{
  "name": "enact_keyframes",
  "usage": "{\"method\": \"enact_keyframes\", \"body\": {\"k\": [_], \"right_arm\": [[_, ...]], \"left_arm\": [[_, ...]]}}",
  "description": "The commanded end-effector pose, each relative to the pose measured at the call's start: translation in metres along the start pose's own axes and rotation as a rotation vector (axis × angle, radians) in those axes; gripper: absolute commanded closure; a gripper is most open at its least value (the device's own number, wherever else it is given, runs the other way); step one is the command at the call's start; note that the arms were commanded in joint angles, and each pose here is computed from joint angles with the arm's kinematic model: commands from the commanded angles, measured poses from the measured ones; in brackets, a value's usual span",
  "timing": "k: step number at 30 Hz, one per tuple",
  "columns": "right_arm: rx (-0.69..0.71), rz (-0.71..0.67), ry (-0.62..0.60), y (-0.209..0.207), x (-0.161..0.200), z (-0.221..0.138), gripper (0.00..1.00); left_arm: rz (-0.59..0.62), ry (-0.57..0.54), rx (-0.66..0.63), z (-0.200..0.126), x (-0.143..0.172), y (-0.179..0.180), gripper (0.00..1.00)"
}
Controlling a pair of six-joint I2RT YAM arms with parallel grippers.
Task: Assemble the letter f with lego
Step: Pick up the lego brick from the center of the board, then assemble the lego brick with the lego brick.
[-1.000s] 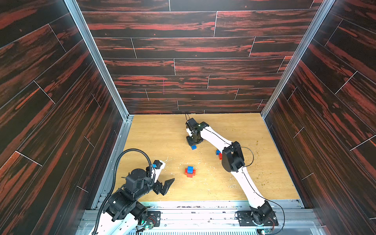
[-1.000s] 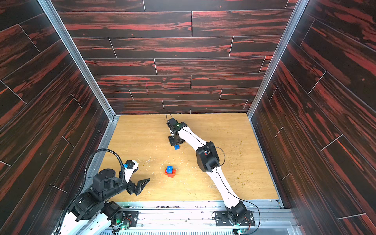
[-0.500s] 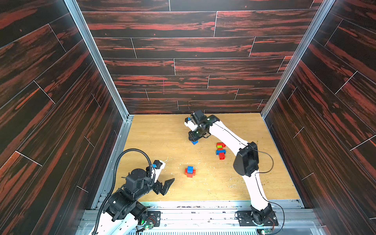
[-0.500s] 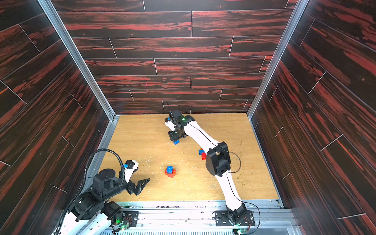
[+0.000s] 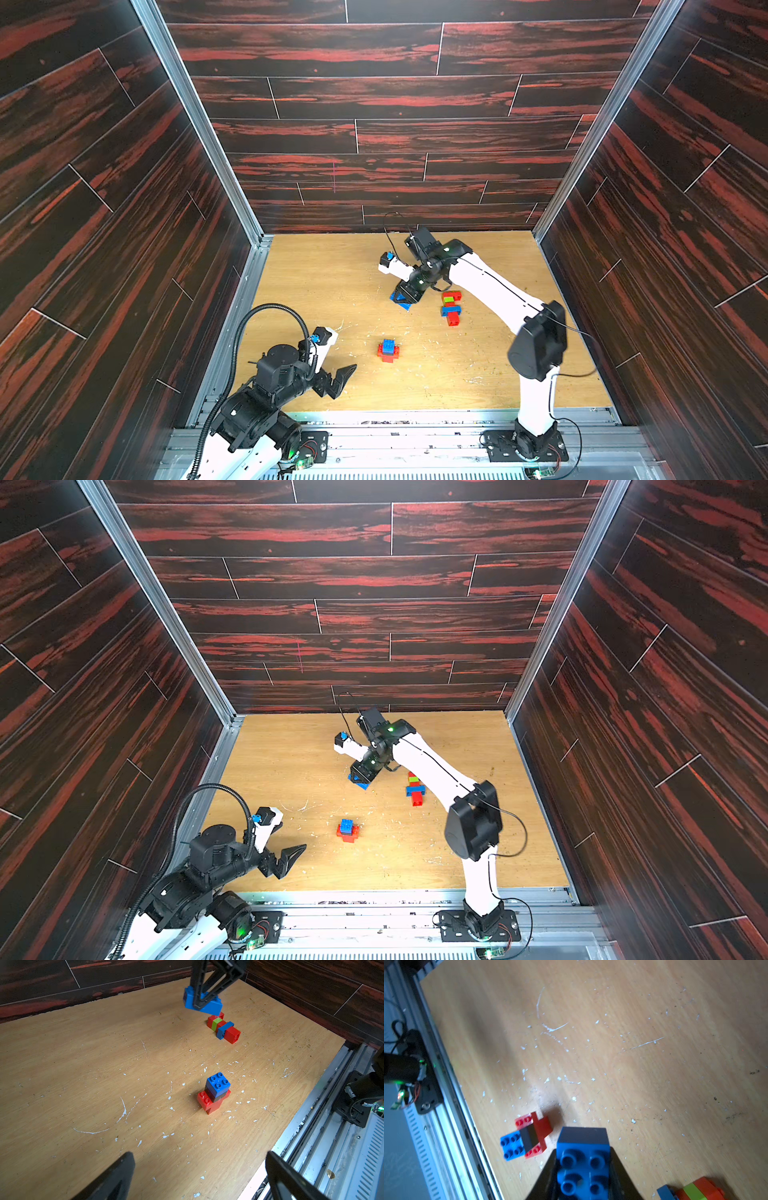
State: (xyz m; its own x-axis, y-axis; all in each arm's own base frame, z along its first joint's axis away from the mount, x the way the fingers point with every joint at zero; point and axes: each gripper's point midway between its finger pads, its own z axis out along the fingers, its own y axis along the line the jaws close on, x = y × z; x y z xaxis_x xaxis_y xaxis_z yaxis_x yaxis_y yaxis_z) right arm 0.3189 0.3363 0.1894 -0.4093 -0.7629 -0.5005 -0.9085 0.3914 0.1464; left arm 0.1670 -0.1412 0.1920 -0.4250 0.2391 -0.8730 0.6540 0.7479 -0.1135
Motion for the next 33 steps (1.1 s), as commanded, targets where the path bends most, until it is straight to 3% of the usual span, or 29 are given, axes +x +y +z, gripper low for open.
{"method": "enact_keyframes", "body": {"k": [1,8,19,33], "right_arm": [[-0.007,-0.094,-0.012,0.022,0.004,-0.013,0.76],[0.016,-0.149,0.019,0.049,0.023,-0.019,0.76],[0.040,-0.234,0.095,0.083,0.043,-0.002,0.76],[0.025,-0.274,0.106,0.091,0.046,0.022,0.76]], "left_arm": [[0.000,0.005,0.008,0.002,0.002,-0.001,0.00],[-0.003,0.007,0.011,0.003,0.002,-0.001,0.00],[-0.004,0.011,0.014,0.003,0.003,-0.002,0.00],[-0.005,0.010,0.012,0.003,0.002,-0.002,0.00]]}}
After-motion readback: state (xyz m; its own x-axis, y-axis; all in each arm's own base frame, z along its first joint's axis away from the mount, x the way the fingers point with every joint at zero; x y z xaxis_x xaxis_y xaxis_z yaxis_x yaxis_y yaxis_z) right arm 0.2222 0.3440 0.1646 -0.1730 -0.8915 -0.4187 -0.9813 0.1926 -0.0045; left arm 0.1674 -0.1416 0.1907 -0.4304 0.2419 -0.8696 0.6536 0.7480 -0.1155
